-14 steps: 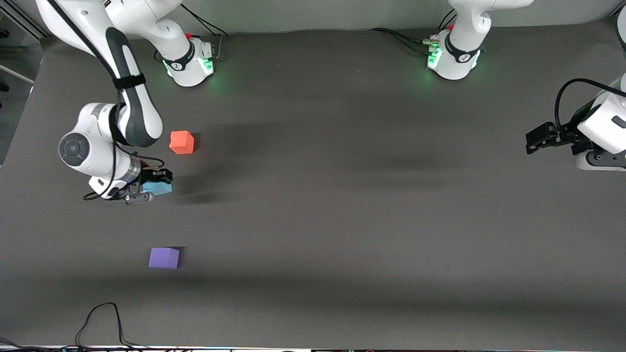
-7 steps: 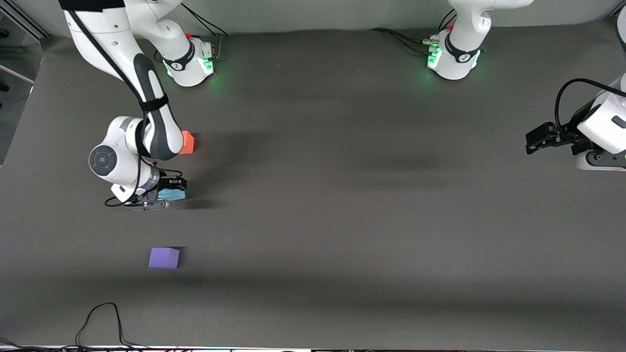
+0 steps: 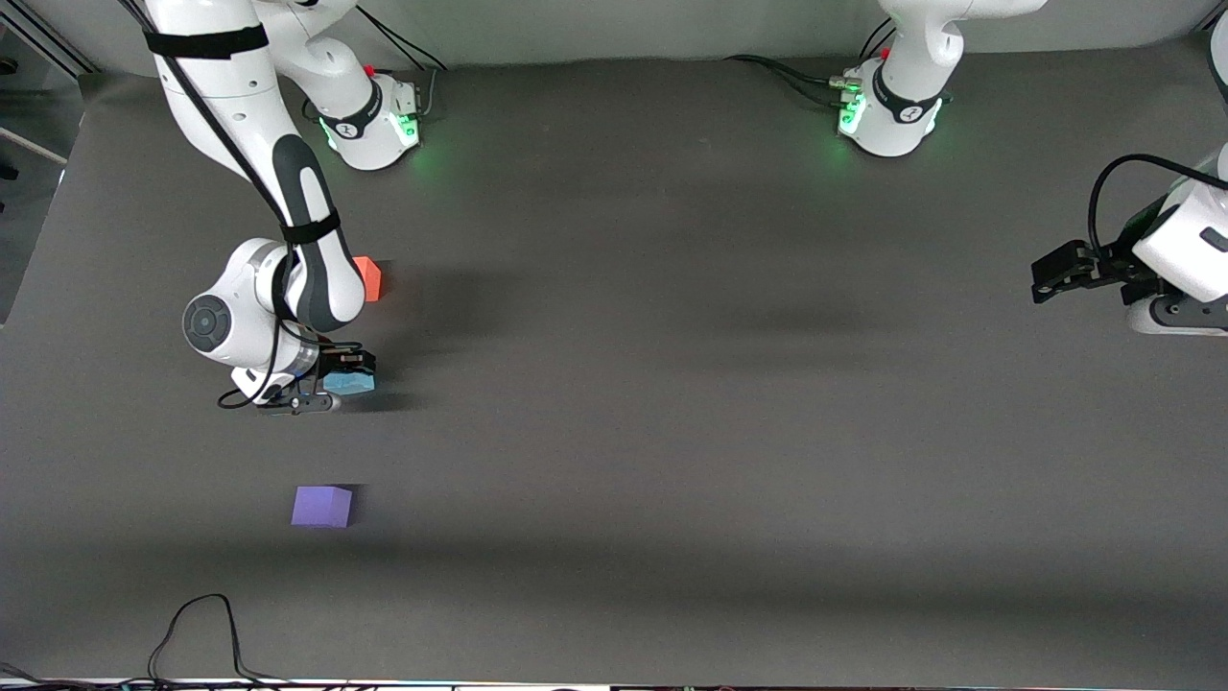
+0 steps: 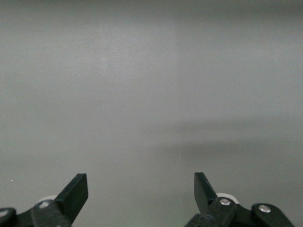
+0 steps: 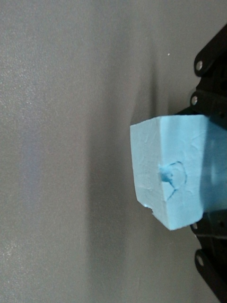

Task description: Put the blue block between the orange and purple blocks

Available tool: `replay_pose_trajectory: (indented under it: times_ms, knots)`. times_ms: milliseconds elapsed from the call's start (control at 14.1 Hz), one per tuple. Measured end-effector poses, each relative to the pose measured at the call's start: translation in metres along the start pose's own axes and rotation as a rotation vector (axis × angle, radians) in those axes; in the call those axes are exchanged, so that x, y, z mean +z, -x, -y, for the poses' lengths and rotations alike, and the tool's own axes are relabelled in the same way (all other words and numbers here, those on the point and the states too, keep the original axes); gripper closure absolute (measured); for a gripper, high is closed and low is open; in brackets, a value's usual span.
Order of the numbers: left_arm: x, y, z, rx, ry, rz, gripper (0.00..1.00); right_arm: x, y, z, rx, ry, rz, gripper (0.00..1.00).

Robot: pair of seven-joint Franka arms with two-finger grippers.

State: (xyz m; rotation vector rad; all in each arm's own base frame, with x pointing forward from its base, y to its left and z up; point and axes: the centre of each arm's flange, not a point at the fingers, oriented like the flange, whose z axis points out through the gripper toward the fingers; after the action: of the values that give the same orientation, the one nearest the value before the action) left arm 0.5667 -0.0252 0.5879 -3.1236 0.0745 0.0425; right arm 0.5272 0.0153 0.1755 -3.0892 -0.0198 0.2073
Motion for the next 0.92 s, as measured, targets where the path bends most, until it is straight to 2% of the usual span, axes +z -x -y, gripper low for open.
replay_pose_trajectory:
  times_ms: [71, 142, 285, 356, 640, 783, 925]
  knots:
    - [0.0, 0.0, 0.0, 0.0, 0.0, 0.0, 0.0, 0.0, 0.0, 0.0, 0.001, 0.0, -0.002, 0.36]
    - [0.0, 0.0, 0.0, 0.0, 0.0, 0.0, 0.0, 0.0, 0.0, 0.0, 0.001, 0.001, -0.003, 0.3]
    - [0.0, 0.0, 0.0, 0.0, 0.0, 0.0, 0.0, 0.001, -0.001, -0.002, 0.005, 0.003, -0.004, 0.14]
    - [0.0, 0.0, 0.0, 0.0, 0.0, 0.0, 0.0, -0.001, -0.002, -0.003, 0.007, 0.002, -0.008, 0.01]
    - [0.0, 0.0, 0.0, 0.0, 0.0, -0.001, 0.0, -0.035, -0.016, -0.005, 0.009, -0.035, -0.02, 0.0]
    - [0.0, 0.0, 0.0, 0.0, 0.0, -0.001, 0.0, -0.085, -0.03, -0.006, -0.03, -0.041, -0.014, 0.0]
    - [0.0, 0.0, 0.0, 0.0, 0.0, 0.0, 0.0, -0.156, -0.043, -0.002, -0.073, -0.028, -0.032, 0.0]
